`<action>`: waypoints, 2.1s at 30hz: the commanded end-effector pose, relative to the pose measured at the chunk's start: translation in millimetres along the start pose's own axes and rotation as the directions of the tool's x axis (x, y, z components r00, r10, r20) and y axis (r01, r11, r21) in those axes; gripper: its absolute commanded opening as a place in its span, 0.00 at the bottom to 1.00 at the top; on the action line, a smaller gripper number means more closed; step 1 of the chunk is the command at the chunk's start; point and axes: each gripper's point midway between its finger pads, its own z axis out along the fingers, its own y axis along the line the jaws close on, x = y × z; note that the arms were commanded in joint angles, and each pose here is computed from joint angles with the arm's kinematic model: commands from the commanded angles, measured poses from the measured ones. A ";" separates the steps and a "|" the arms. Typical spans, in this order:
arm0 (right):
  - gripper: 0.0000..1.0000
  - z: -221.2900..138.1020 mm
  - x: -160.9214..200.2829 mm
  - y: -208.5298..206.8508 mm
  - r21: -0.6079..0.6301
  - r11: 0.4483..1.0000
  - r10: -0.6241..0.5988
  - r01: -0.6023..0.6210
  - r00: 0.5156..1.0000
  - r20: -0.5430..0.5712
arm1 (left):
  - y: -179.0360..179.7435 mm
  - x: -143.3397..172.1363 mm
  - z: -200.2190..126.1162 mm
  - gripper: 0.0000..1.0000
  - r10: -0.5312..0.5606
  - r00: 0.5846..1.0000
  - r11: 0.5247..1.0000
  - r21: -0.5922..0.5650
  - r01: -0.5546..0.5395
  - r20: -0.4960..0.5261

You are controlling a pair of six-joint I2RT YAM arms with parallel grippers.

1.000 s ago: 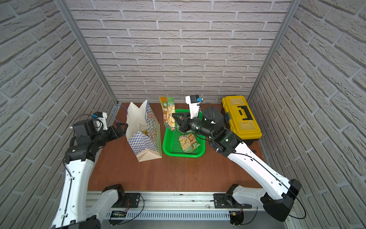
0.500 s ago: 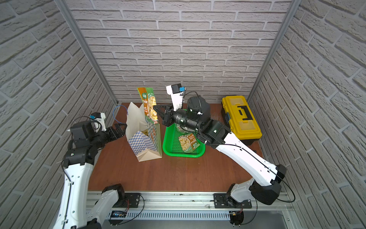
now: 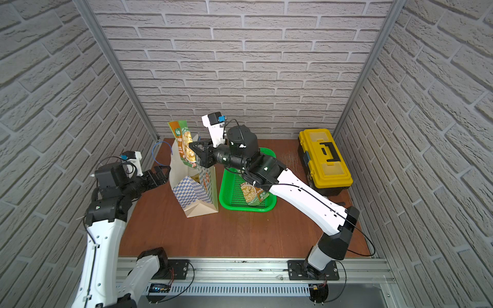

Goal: Place the condiment packets inside the bag
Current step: Place the condiment packet in the paper bag, then pick up the condiment packet from the storage box.

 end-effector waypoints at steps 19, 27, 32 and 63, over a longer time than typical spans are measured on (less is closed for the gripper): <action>0.03 72.6 61.0 -59.6 0.203 0.979 0.004 0.029 0.987 -0.160 | 2.4 -5.4 1.2 0.98 0.015 0.999 1.000 -0.004 -0.015 0.029; 0.03 87.9 94.8 -81.7 0.281 0.959 0.028 0.047 0.965 -0.259 | 6.0 -4.3 4.3 0.98 0.007 1.000 1.000 -0.014 -0.006 0.017; 0.03 95.3 115.0 -93.7 0.314 0.947 0.038 0.066 0.949 -0.314 | 6.3 -4.1 5.2 0.98 0.005 1.000 1.000 -0.012 -0.005 0.015; 0.57 17.5 27.6 -56.5 0.247 0.956 -0.098 0.155 0.968 -0.230 | 10.5 -7.3 2.6 0.98 -0.007 1.000 1.000 -0.017 0.007 0.029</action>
